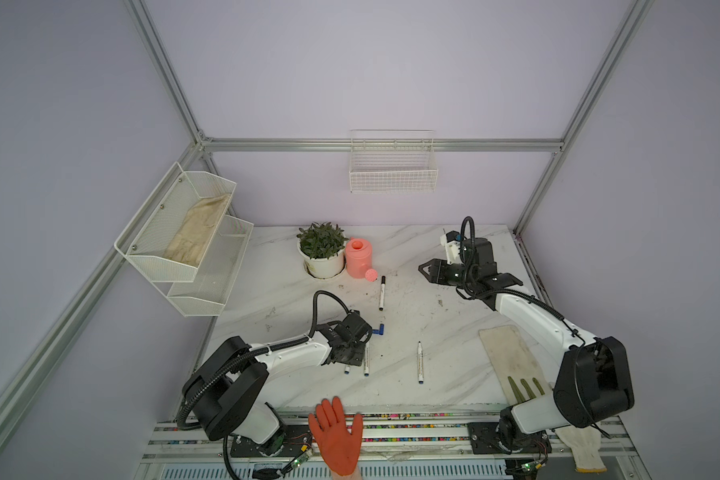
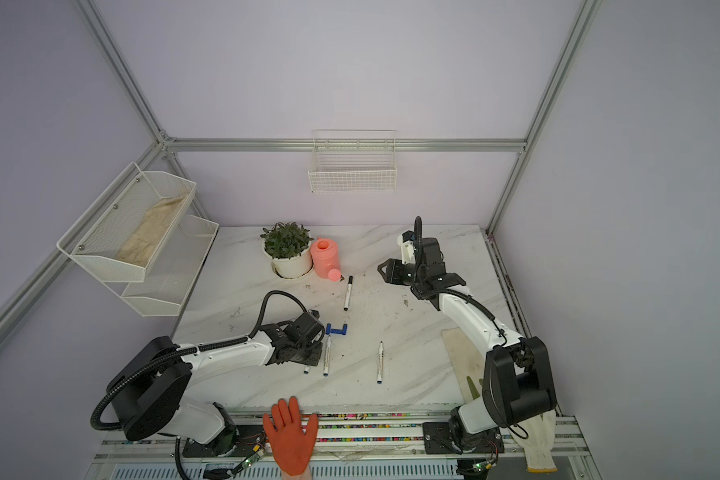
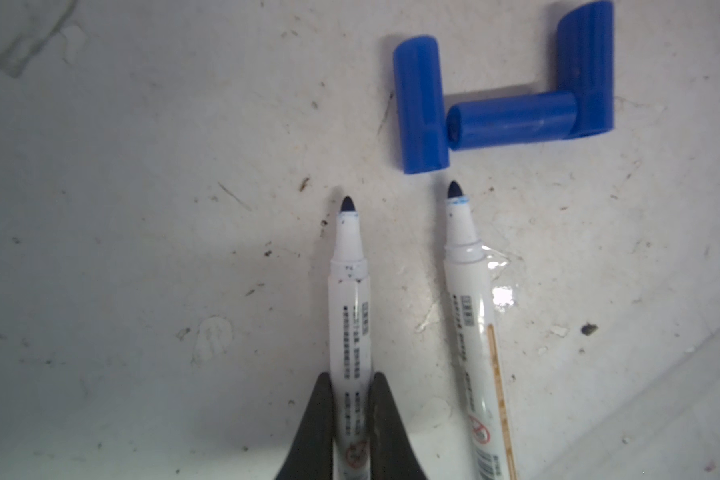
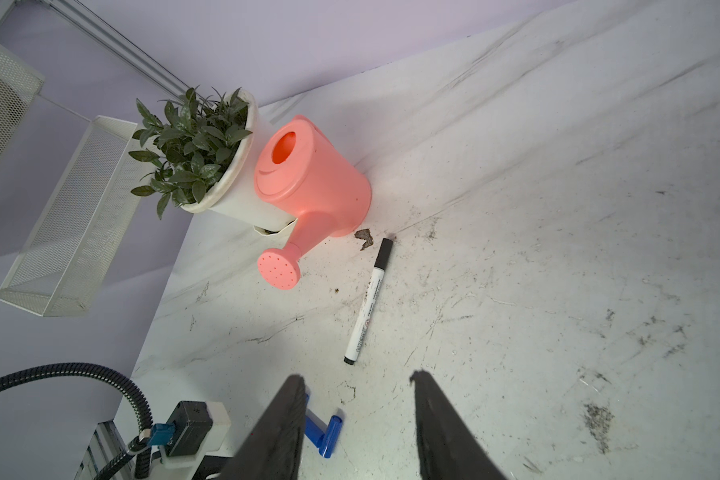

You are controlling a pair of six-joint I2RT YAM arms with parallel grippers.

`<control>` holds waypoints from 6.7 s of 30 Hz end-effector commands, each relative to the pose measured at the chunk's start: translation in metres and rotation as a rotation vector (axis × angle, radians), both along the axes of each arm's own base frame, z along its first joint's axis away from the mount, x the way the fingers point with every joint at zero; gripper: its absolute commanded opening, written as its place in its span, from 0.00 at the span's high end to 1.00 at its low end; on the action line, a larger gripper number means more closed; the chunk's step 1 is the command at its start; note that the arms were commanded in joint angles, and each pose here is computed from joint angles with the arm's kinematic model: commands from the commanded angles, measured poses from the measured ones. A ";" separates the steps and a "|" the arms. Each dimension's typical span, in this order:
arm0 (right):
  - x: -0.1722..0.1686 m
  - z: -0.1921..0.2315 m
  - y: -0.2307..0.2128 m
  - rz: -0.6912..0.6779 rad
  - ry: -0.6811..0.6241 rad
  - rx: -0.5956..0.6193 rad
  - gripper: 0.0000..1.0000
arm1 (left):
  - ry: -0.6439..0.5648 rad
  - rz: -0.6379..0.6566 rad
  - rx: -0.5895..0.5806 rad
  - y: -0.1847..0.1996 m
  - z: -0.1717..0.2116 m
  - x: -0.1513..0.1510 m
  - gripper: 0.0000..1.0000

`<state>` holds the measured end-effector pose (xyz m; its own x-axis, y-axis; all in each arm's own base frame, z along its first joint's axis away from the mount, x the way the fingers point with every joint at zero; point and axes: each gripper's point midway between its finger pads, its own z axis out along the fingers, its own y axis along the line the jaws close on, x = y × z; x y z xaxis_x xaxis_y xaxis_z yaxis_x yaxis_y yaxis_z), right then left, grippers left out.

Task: Insert the pens into the pen caps
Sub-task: 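Move the left gripper to the blue-tipped markers and grasp one, then lift the blue-tipped marker upright with the left gripper while the right gripper approaches, then move the right gripper down to the loose blue caps on the table, then grasp an upright blue cap with the right gripper and lift it, then bring the blue cap over the marker tip held by the left gripper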

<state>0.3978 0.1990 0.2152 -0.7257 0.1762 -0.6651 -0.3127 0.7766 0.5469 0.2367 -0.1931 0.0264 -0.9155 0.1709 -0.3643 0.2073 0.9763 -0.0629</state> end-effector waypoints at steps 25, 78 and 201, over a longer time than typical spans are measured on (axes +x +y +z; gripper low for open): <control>-0.050 0.072 0.136 0.401 -0.223 0.148 0.50 | -0.783 -0.143 -0.672 -0.077 0.234 0.097 1.00; -0.056 0.055 0.118 0.458 -0.126 0.204 0.95 | -0.791 -0.249 -0.722 -0.110 0.243 0.111 0.57; -0.033 0.059 0.085 0.195 -0.236 0.107 1.00 | -0.657 -0.181 -0.574 -0.072 0.172 0.083 1.00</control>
